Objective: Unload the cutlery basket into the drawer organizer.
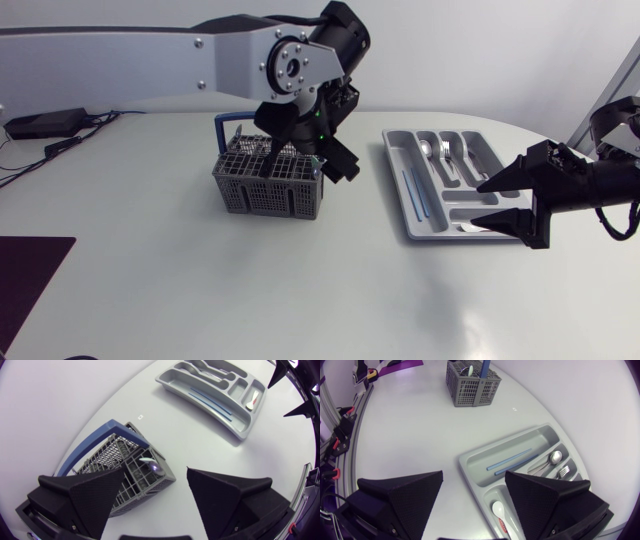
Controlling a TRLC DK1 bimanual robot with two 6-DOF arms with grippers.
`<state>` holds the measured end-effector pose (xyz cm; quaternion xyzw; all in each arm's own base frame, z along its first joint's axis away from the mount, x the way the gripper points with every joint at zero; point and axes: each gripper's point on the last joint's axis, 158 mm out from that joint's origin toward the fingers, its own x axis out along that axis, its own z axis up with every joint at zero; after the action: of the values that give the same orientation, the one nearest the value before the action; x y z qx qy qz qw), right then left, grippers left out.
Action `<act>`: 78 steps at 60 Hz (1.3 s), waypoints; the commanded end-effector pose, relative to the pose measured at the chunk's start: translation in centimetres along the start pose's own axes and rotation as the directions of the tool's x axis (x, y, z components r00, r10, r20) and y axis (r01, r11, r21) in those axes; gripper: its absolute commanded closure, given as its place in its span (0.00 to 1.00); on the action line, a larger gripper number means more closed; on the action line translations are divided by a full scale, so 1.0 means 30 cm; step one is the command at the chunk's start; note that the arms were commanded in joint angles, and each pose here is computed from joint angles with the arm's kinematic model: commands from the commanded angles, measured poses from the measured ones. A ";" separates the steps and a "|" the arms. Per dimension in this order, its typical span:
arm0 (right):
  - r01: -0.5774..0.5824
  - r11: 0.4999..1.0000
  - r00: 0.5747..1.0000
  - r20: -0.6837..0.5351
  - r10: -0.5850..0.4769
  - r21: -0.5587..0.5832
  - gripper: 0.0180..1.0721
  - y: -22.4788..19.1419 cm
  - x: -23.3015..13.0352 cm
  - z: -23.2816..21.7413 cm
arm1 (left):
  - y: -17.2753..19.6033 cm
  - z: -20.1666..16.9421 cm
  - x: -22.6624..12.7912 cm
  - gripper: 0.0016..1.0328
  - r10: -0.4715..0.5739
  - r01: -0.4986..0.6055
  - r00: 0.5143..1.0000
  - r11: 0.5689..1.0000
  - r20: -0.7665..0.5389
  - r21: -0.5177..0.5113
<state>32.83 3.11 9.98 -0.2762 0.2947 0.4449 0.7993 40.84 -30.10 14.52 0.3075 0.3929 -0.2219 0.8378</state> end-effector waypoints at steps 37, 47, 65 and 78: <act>-0.039 0.998 0.999 0.035 0.037 0.051 0.14 0.130 0.010 0.009 | 0.025 -0.079 0.116 0.09 0.190 -0.211 0.966 0.971 -0.173 -0.111; -0.040 0.998 0.999 0.037 0.038 0.047 0.14 0.144 0.008 0.014 | 0.019 -0.072 0.120 0.15 0.214 -0.235 0.962 0.965 -0.170 -0.117; -0.033 0.999 0.998 0.050 0.031 0.038 0.14 0.154 -0.004 0.037 | -0.018 -0.060 0.156 0.46 0.212 -0.236 0.963 0.962 -0.168 -0.140; -0.033 0.999 0.998 0.051 0.031 0.036 0.14 0.162 -0.004 0.033 | -0.010 -0.072 0.181 0.61 0.227 -0.253 0.958 0.957 -0.178 -0.140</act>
<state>29.43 5.56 10.47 -0.2597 0.2802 0.4554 0.8041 42.16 -29.32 9.56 0.3098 0.4368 -0.0754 0.8411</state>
